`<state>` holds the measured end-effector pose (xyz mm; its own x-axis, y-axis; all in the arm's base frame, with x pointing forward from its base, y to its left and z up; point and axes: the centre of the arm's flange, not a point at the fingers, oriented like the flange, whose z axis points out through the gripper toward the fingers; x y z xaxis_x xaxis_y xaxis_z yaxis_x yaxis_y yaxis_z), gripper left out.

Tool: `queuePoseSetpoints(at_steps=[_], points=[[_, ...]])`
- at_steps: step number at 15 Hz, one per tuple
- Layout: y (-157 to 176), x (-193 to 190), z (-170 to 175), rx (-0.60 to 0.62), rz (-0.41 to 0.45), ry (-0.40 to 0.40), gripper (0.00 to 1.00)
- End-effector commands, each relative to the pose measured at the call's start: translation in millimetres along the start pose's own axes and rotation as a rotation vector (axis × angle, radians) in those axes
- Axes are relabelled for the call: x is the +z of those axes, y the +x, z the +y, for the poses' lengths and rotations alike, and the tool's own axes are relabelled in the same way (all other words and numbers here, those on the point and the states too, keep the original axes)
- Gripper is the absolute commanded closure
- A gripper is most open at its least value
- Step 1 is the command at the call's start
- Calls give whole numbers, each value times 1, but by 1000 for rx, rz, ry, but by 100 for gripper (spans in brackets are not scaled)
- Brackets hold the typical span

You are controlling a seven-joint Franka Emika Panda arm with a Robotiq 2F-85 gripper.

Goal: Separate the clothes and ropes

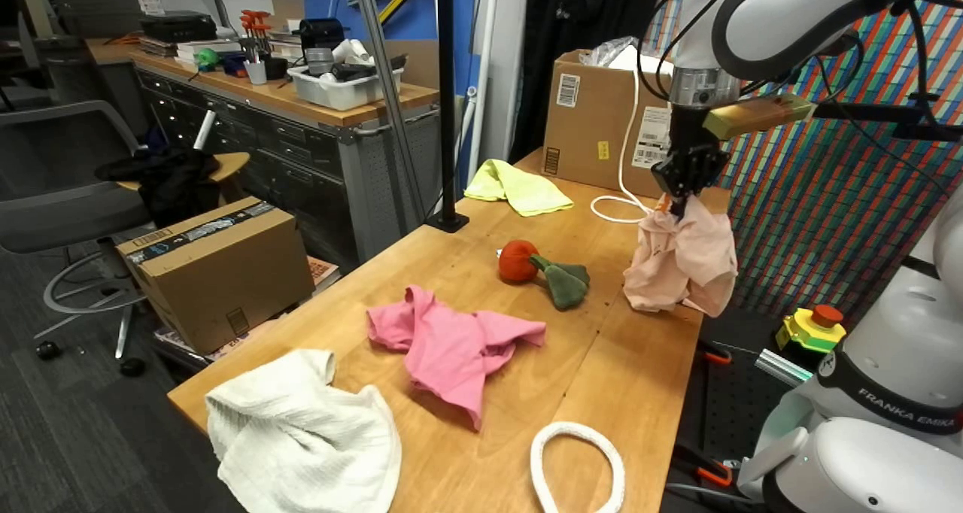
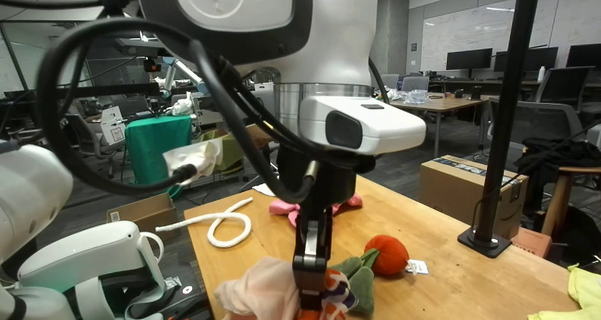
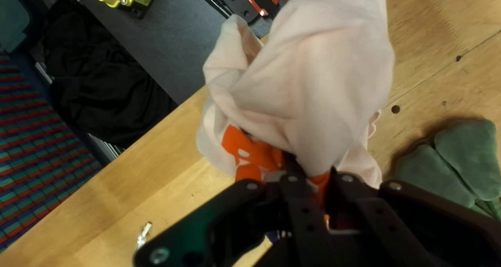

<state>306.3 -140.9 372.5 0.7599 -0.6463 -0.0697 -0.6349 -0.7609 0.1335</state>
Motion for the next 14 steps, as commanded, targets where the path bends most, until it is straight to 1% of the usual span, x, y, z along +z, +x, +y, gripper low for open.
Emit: queuePoseSetpoints(at_steps=[1, 2, 3, 4, 7, 8, 10, 12, 13, 14], points=[[13, 3, -1, 25, 2, -20, 94], [14, 4, -2, 26, -1, -15, 93], [15, 4, -3, 23, -5, -17, 75], [16, 4, -4, 23, -6, -12, 61], [20, 0, -5, 21, -4, 0, 41], [20, -2, -5, 19, -3, 6, 32], [20, -7, -4, 18, 4, 13, 19], [19, -16, -8, -1, 14, 24, 3], [17, -22, -12, -23, 21, 28, 0], [16, -28, -17, -44, 30, 34, 0]])
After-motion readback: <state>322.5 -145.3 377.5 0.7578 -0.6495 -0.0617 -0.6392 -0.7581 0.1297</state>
